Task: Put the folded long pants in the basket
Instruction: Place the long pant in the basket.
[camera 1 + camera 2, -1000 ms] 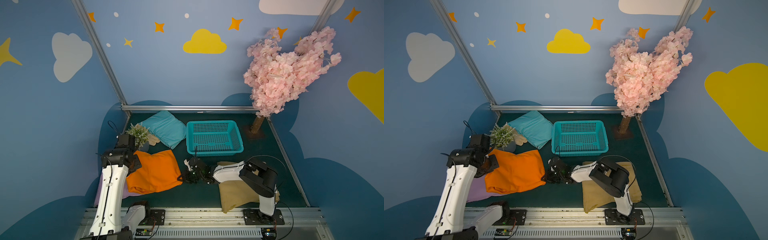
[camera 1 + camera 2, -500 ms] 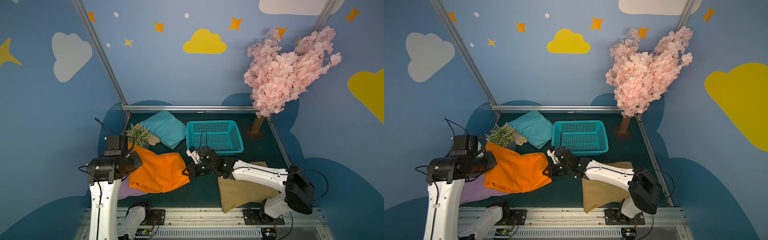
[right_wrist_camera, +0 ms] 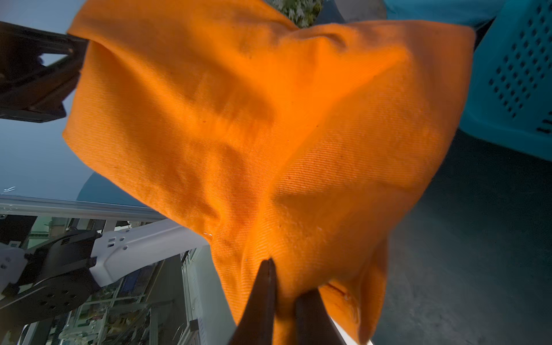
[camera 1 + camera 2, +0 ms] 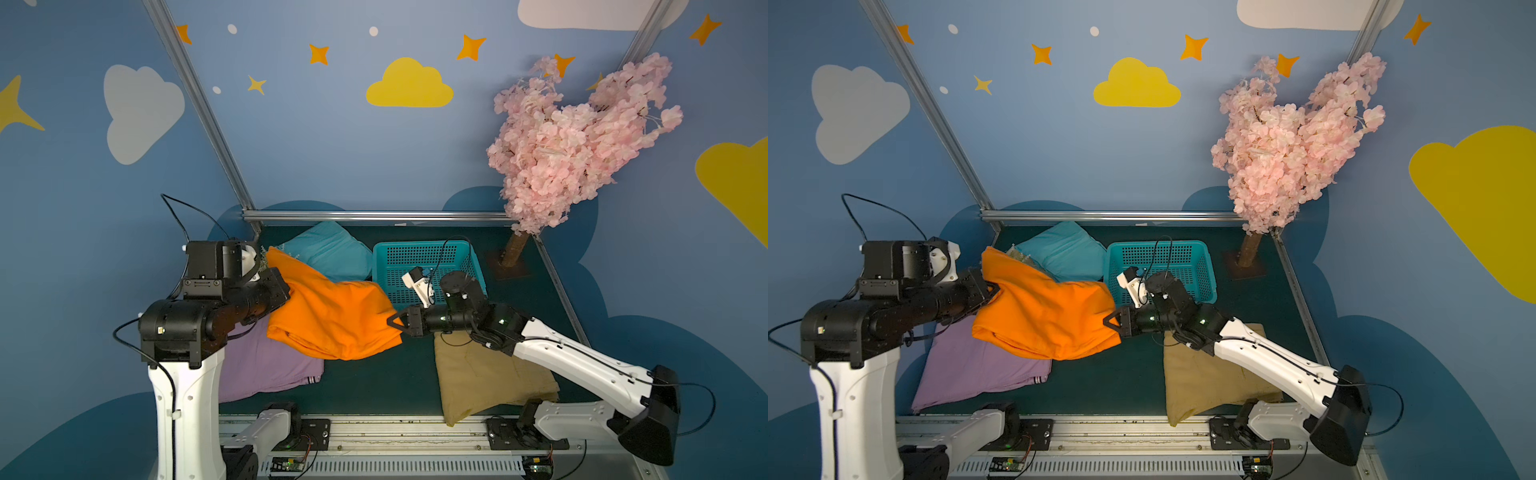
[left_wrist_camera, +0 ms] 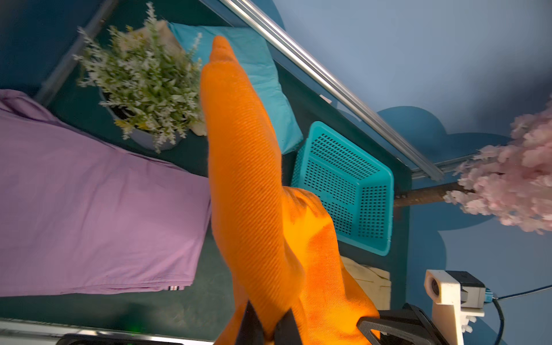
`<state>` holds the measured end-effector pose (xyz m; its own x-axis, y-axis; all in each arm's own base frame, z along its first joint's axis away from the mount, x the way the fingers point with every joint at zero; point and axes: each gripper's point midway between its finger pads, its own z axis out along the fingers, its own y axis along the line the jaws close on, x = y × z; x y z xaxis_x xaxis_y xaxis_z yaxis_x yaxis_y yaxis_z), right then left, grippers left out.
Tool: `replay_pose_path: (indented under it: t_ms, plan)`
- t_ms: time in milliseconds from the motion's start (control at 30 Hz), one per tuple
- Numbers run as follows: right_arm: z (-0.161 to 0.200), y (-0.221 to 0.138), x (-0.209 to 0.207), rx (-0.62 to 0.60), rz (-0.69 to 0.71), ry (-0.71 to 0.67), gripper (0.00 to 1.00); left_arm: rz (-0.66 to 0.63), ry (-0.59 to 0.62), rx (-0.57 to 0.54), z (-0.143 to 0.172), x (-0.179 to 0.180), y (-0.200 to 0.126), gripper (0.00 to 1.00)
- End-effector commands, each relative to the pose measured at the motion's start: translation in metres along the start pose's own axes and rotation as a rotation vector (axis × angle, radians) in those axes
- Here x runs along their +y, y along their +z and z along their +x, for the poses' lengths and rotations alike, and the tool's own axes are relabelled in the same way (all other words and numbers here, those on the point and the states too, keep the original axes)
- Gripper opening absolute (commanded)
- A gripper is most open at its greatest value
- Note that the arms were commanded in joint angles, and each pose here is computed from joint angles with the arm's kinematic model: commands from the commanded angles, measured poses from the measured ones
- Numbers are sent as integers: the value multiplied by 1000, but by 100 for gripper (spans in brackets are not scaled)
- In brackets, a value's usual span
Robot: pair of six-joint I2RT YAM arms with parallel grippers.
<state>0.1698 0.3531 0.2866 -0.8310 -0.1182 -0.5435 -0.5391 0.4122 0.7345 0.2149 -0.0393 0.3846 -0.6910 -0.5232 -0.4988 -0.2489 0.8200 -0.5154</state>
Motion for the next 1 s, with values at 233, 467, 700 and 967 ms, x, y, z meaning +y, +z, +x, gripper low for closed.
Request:
replay_pose_path:
  t_ms: [233, 467, 700, 967]
  plan:
    - [-102, -88, -55, -248, 139, 3, 0, 303, 38, 74, -53, -100, 98, 3]
    - [-143, -121, -139, -321, 288, 73, 0, 253, 76, 188, -41, -127, 205, 3]
    - [-155, -144, -193, -334, 381, 137, 0, 206, 207, 279, -14, -147, 282, 3]
    - [-142, -147, -230, -299, 458, 124, 0, 153, 196, 412, 32, -123, 347, 3]
